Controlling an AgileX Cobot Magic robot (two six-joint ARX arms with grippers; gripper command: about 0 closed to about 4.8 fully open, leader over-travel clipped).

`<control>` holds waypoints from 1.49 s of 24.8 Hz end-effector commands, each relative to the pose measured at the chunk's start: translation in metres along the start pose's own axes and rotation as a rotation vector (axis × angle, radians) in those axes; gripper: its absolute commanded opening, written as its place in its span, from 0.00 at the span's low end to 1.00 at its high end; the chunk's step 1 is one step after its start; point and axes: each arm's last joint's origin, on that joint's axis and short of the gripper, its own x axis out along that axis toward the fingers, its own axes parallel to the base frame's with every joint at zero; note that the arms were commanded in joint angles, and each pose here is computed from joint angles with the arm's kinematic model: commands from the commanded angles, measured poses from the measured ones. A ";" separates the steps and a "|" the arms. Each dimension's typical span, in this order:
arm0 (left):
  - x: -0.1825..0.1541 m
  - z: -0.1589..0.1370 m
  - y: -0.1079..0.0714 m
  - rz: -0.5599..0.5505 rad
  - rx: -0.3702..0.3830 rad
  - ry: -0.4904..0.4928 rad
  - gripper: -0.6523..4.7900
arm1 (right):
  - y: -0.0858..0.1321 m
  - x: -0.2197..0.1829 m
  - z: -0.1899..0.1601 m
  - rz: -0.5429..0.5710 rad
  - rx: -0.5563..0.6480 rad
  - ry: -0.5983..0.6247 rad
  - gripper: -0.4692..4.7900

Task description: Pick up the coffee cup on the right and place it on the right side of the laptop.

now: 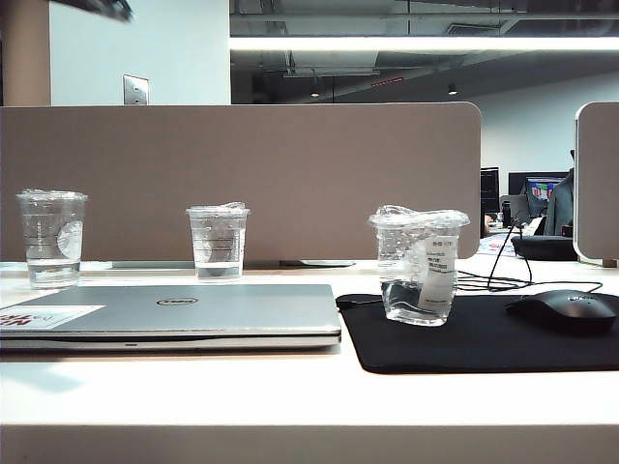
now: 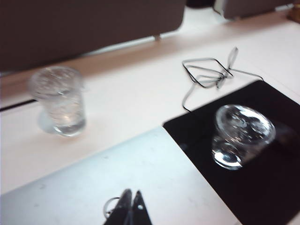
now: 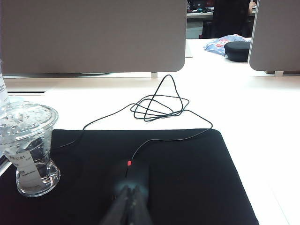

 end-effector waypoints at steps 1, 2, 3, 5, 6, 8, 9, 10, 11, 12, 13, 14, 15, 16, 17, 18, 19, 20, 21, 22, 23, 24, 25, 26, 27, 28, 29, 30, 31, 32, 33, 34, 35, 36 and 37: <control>-0.011 -0.003 0.008 0.036 -0.004 -0.047 0.11 | 0.000 0.000 0.000 -0.002 0.000 -0.015 0.08; -0.015 -0.005 0.011 0.043 0.004 -0.074 0.11 | 0.000 0.000 0.000 -0.002 0.000 -0.015 0.08; -0.017 -0.008 0.013 0.052 0.017 -0.102 0.11 | 0.000 0.000 0.000 -0.002 0.000 -0.015 0.08; -0.023 -0.014 0.016 0.072 0.034 -0.179 0.11 | 0.000 0.000 0.000 -0.002 0.000 -0.015 0.08; -0.026 -0.018 0.017 0.086 0.040 -0.210 0.11 | 0.000 0.000 0.000 -0.002 0.000 -0.015 0.08; -0.033 -0.031 0.021 0.147 0.051 -0.287 0.11 | 0.000 0.000 0.000 -0.002 0.000 -0.015 0.08; -0.035 -0.037 0.021 0.175 0.052 -0.309 0.11 | 0.000 0.000 0.000 -0.002 0.000 -0.015 0.08; -0.037 -0.041 0.022 0.198 0.047 -0.323 0.11 | 0.000 0.000 0.000 -0.002 0.000 -0.015 0.08; -0.039 -0.046 0.022 0.227 0.043 -0.337 0.11 | 0.000 0.000 0.000 -0.002 0.000 -0.015 0.08; -0.041 -0.052 0.023 0.264 0.035 -0.352 0.11 | 0.000 0.000 0.000 -0.002 0.000 -0.015 0.08; -0.043 -0.058 0.022 0.293 0.021 -0.364 0.11 | 0.000 0.000 0.000 -0.002 0.000 -0.015 0.08; -0.046 -0.064 0.022 0.322 0.005 -0.378 0.11 | 0.000 0.000 0.000 -0.002 0.000 -0.015 0.08; -0.047 -0.070 0.022 0.335 -0.004 -0.388 0.11 | 0.000 0.000 0.000 -0.002 0.000 -0.015 0.08; -0.048 -0.076 0.022 0.341 -0.009 -0.400 0.11 | 0.000 0.000 0.000 -0.002 0.000 -0.015 0.08; -0.050 -0.083 0.022 0.350 -0.013 -0.416 0.11 | 0.000 0.000 0.000 -0.002 0.000 -0.015 0.08; -0.051 -0.089 0.022 0.357 -0.021 -0.427 0.11 | 0.000 0.000 0.000 -0.002 0.000 -0.015 0.08; -0.052 -0.101 0.023 0.374 -0.039 -0.437 0.11 | 0.000 0.000 0.000 -0.002 0.000 -0.015 0.08; -0.055 -0.113 0.023 0.396 -0.045 -0.441 0.11 | 0.000 0.000 0.000 -0.002 0.000 -0.015 0.08; -0.056 -0.119 0.024 0.406 -0.045 -0.444 0.11 | 0.000 0.000 0.000 -0.002 0.000 -0.015 0.08; -0.058 -0.128 0.023 0.422 -0.044 -0.454 0.11 | 0.000 0.000 0.000 -0.002 0.000 -0.015 0.08; -0.059 -0.134 0.023 0.442 -0.046 -0.462 0.11 | 0.000 0.000 0.000 -0.002 0.000 -0.015 0.08; -0.059 -0.138 0.023 0.458 -0.047 -0.469 0.11 | 0.000 0.000 0.000 -0.002 0.000 -0.015 0.08; -0.060 -0.143 0.023 0.471 -0.048 -0.475 0.11 | 0.000 0.000 0.000 -0.002 0.000 -0.015 0.08; -0.061 -0.147 0.022 0.482 -0.048 -0.486 0.11 | 0.000 0.000 0.000 -0.002 0.000 -0.015 0.08; -0.061 -0.151 0.022 0.490 -0.049 -0.492 0.11 | 0.000 0.000 0.000 -0.002 0.000 -0.015 0.08; -0.060 -0.154 0.022 0.495 -0.050 -0.496 0.11 | 0.000 0.000 0.000 -0.002 0.000 -0.015 0.08; -0.060 -0.158 0.022 0.496 -0.049 -0.499 0.11 | 0.000 0.000 0.000 -0.002 0.000 -0.015 0.08; -0.059 -0.161 0.022 0.499 -0.050 -0.499 0.11 | 0.000 0.000 0.000 -0.002 0.000 -0.015 0.08; -0.058 -0.164 0.022 0.503 -0.052 -0.496 0.11 | 0.000 0.000 0.000 -0.002 0.000 -0.015 0.08; -0.057 -0.167 0.022 0.503 -0.054 -0.492 0.11 | 0.000 0.000 0.000 -0.002 0.000 -0.015 0.08; -0.056 -0.170 0.022 0.501 -0.059 -0.486 0.11 | 0.000 0.000 0.000 -0.002 0.000 -0.015 0.08; -0.054 -0.174 0.023 0.496 -0.082 -0.477 0.11 | 0.000 0.000 0.000 -0.002 0.000 -0.015 0.08; -0.053 -0.178 0.023 0.495 -0.085 -0.472 0.11 | 0.000 0.000 0.000 -0.002 0.000 -0.015 0.08; -0.052 -0.180 0.023 0.495 -0.086 -0.469 0.11 | 0.000 0.000 0.000 -0.002 0.000 -0.015 0.08; -0.051 -0.183 0.023 0.495 -0.086 -0.466 0.11 | 0.000 0.000 0.000 -0.002 0.000 -0.015 0.08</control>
